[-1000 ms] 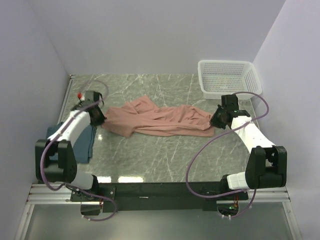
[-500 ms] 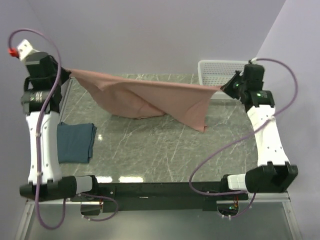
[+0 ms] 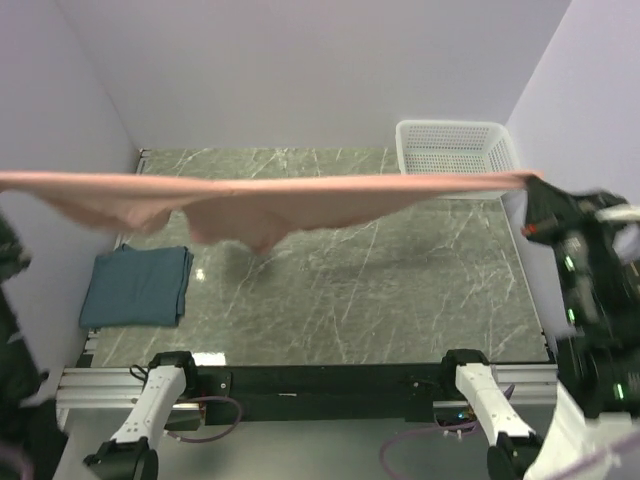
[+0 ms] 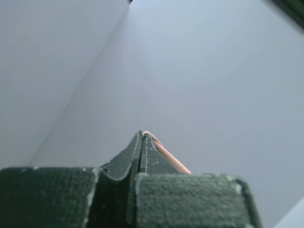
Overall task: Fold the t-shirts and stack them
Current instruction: Flatten the tshirt out
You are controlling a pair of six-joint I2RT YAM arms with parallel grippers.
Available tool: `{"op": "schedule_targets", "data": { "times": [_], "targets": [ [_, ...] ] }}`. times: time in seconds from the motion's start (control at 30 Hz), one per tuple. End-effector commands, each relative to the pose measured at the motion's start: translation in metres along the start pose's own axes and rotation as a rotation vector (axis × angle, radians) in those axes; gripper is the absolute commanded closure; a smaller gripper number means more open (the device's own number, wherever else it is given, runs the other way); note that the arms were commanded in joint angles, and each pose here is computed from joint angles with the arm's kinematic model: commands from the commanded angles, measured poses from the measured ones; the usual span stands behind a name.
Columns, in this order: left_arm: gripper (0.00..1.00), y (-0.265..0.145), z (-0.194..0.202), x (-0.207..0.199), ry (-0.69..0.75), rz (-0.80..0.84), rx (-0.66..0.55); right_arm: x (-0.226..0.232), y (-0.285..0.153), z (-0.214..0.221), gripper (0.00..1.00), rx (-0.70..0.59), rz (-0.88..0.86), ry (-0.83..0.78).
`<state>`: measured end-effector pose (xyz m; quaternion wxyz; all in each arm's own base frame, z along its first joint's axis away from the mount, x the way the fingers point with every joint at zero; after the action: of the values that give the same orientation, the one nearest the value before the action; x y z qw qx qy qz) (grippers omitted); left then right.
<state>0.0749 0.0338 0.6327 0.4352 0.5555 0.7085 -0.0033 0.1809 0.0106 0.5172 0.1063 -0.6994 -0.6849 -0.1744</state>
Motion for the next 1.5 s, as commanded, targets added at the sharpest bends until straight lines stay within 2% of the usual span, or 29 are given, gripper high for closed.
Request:
{"op": "schedule_targets", "data": {
  "times": [0.0,0.07,0.17,0.3,0.4,0.47,0.5,0.53,0.67,0.77,0.87,0.93,0.97,1.07,1.27,1.47],
  "targets": [
    [1.0,-0.012,-0.039,0.002,0.007,-0.015,-0.127,-0.021,-0.045,-0.031,1.0,-0.142,0.141,-0.101],
    [1.0,-0.024,-0.055,-0.001,-0.002,0.006,-0.162,-0.022,-0.056,-0.036,1.0,-0.166,0.147,-0.108],
    [1.0,-0.023,-0.054,0.001,0.027,0.014,-0.15,-0.022,-0.063,-0.036,1.0,-0.181,0.141,-0.113],
    [1.0,0.005,-0.009,0.0,0.083,0.051,-0.013,-0.014,-0.047,-0.022,1.0,-0.12,0.072,-0.145],
    [1.0,0.035,0.054,0.007,0.15,0.066,0.14,-0.017,-0.021,-0.003,1.0,-0.03,0.057,-0.171],
    [0.99,0.05,0.111,0.019,0.193,0.078,0.278,-0.023,0.003,0.027,1.0,0.066,0.037,-0.205],
    [0.99,0.059,0.138,0.027,0.216,0.069,0.334,-0.026,0.014,0.034,1.0,0.067,0.029,-0.214],
    [0.99,0.066,0.175,0.043,0.235,0.05,0.399,-0.042,0.031,0.066,1.0,0.142,0.063,-0.208],
    [0.98,0.077,0.287,0.089,0.273,0.021,0.6,-0.074,0.075,0.136,1.0,0.234,0.119,-0.174],
    [0.98,0.078,0.367,0.128,0.289,-0.011,0.735,-0.103,0.112,0.204,1.0,0.358,0.164,-0.147],
    [0.99,0.076,0.436,0.163,0.29,-0.045,0.848,-0.128,0.14,0.265,1.0,0.416,0.188,-0.126],
    [0.99,0.076,0.466,0.175,0.284,-0.051,0.903,-0.14,0.156,0.29,1.0,0.422,0.19,-0.136],
    [0.99,0.073,0.493,0.191,0.291,-0.076,0.959,-0.146,0.16,0.304,1.0,0.458,0.201,-0.142],
    [0.99,0.072,0.536,0.216,0.307,-0.127,1.053,-0.167,0.185,0.355,1.0,0.582,0.215,-0.17],
    [0.99,0.08,0.577,0.24,0.319,-0.154,1.11,-0.176,0.215,0.373,1.0,0.627,0.205,-0.211],
    [0.99,0.105,0.587,0.237,0.294,-0.147,1.105,-0.175,0.245,0.377,1.0,0.66,0.197,-0.208]
  ]
}}
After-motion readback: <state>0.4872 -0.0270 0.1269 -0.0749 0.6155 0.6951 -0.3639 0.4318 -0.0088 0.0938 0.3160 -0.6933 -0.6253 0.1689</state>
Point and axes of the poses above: each gripper's point midway between its finger pads, its own y axis out along the fingers, its own x axis along the line the jaws close on, z = x × y, the point moved 2 cm from there along -y, back along the fingers, and after that the axes turned 2 degrees about -y, right-handed, at the moved point
